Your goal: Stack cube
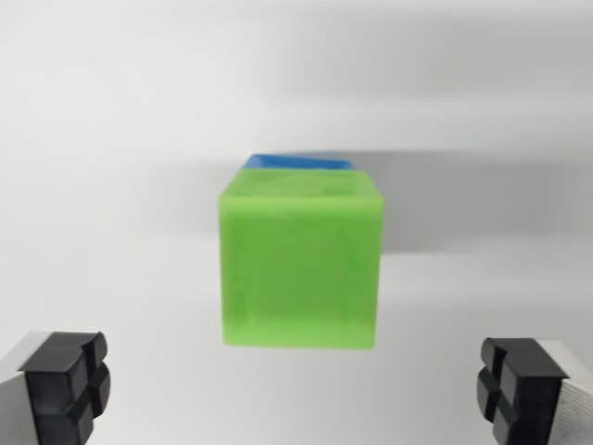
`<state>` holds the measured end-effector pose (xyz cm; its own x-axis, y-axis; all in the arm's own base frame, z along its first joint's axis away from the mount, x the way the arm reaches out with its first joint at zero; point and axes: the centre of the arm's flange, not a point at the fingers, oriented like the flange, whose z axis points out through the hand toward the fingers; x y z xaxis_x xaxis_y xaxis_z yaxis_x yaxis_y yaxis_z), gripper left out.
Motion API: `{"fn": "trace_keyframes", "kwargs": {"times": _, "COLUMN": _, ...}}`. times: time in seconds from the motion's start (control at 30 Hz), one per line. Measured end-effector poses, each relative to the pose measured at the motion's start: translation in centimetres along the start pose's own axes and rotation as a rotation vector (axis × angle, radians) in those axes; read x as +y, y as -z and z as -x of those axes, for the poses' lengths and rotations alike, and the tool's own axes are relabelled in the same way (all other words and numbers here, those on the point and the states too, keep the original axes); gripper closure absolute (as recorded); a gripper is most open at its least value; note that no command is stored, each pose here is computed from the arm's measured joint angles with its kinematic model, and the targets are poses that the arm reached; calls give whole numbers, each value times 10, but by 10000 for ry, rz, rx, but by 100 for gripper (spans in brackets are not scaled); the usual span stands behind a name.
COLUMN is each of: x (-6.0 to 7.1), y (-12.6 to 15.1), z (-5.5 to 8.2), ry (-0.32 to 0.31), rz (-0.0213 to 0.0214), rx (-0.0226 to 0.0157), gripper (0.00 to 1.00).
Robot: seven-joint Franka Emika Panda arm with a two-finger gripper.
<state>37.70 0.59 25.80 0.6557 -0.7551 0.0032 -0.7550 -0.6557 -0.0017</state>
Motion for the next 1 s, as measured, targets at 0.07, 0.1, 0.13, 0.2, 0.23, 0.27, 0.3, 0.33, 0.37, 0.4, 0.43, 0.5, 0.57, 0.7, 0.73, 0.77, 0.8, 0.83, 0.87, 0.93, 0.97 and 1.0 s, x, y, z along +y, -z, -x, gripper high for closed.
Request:
{"fn": "trace_keyframes", "kwargs": {"times": 0.07, "x": 0, "y": 8, "z": 0, "ry": 2, "rz": 2, "rx": 2, "gripper": 0}}
{"fn": "trace_keyframes", "kwargs": {"times": 0.1, "x": 0, "y": 13, "z": 0, "ry": 2, "rz": 1, "rx": 3, "gripper": 0}}
{"fn": "trace_keyframes", "kwargs": {"times": 0.13, "x": 0, "y": 15, "z": 0, "ry": 3, "rz": 0, "rx": 5, "gripper": 0}}
{"fn": "trace_keyframes", "kwargs": {"times": 0.2, "x": 0, "y": 25, "z": 0, "ry": 2, "rz": -2, "rx": 10, "gripper": 0}}
{"fn": "trace_keyframes", "kwargs": {"times": 0.23, "x": 0, "y": 29, "z": 0, "ry": 2, "rz": -1, "rx": 9, "gripper": 0}}
{"fn": "trace_keyframes", "kwargs": {"times": 0.27, "x": 1, "y": 33, "z": 1, "ry": 1, "rz": 4, "rx": 6, "gripper": 0}}
{"fn": "trace_keyframes", "kwargs": {"times": 0.3, "x": 0, "y": 38, "z": 0, "ry": 2, "rz": 3, "rx": 8, "gripper": 0}}
{"fn": "trace_keyframes", "kwargs": {"times": 0.33, "x": 1, "y": 42, "z": 1, "ry": 1, "rz": 6, "rx": 7, "gripper": 0}}
{"fn": "trace_keyframes", "kwargs": {"times": 0.37, "x": 1, "y": 46, "z": 1, "ry": 1, "rz": 11, "rx": 4, "gripper": 0}}
{"fn": "trace_keyframes", "kwargs": {"times": 0.4, "x": 1, "y": 50, "z": 1, "ry": 2, "rz": 13, "rx": 4, "gripper": 0}}
{"fn": "trace_keyframes", "kwargs": {"times": 0.43, "x": 1, "y": 55, "z": 1, "ry": 1, "rz": 16, "rx": 2, "gripper": 0}}
{"fn": "trace_keyframes", "kwargs": {"times": 0.5, "x": 1, "y": 62, "z": 1, "ry": 1, "rz": 9, "rx": 10, "gripper": 0}}
{"fn": "trace_keyframes", "kwargs": {"times": 0.57, "x": 1, "y": 71, "z": 1, "ry": 2, "rz": 6, "rx": 15, "gripper": 0}}
{"fn": "trace_keyframes", "kwargs": {"times": 0.7, "x": 1, "y": 88, "z": 1, "ry": 3, "rz": 6, "rx": 19, "gripper": 0}}
{"fn": "trace_keyframes", "kwargs": {"times": 0.73, "x": 0, "y": 93, "z": 1, "ry": 3, "rz": 5, "rx": 21, "gripper": 0}}
{"fn": "trace_keyframes", "kwargs": {"times": 0.77, "x": 0, "y": 98, "z": 1, "ry": 4, "rz": 2, "rx": 24, "gripper": 0}}
{"fn": "trace_keyframes", "kwargs": {"times": 0.8, "x": 0, "y": 102, "z": 1, "ry": 4, "rz": 9, "rx": 20, "gripper": 0}}
{"fn": "trace_keyframes", "kwargs": {"times": 0.83, "x": 0, "y": 106, "z": 1, "ry": 4, "rz": 11, "rx": 18, "gripper": 0}}
{"fn": "trace_keyframes", "kwargs": {"times": 0.87, "x": 0, "y": 110, "z": 1, "ry": 5, "rz": 10, "rx": 21, "gripper": 0}}
{"fn": "trace_keyframes", "kwargs": {"times": 0.93, "x": 0, "y": 119, "z": 1, "ry": 5, "rz": 17, "rx": 16, "gripper": 0}}
{"fn": "trace_keyframes", "kwargs": {"times": 0.97, "x": 0, "y": 123, "z": 1, "ry": 6, "rz": 16, "rx": 18, "gripper": 0}}
{"fn": "trace_keyframes", "kwargs": {"times": 1.0, "x": 0, "y": 127, "z": 1, "ry": 6, "rz": 14, "rx": 20, "gripper": 0}}
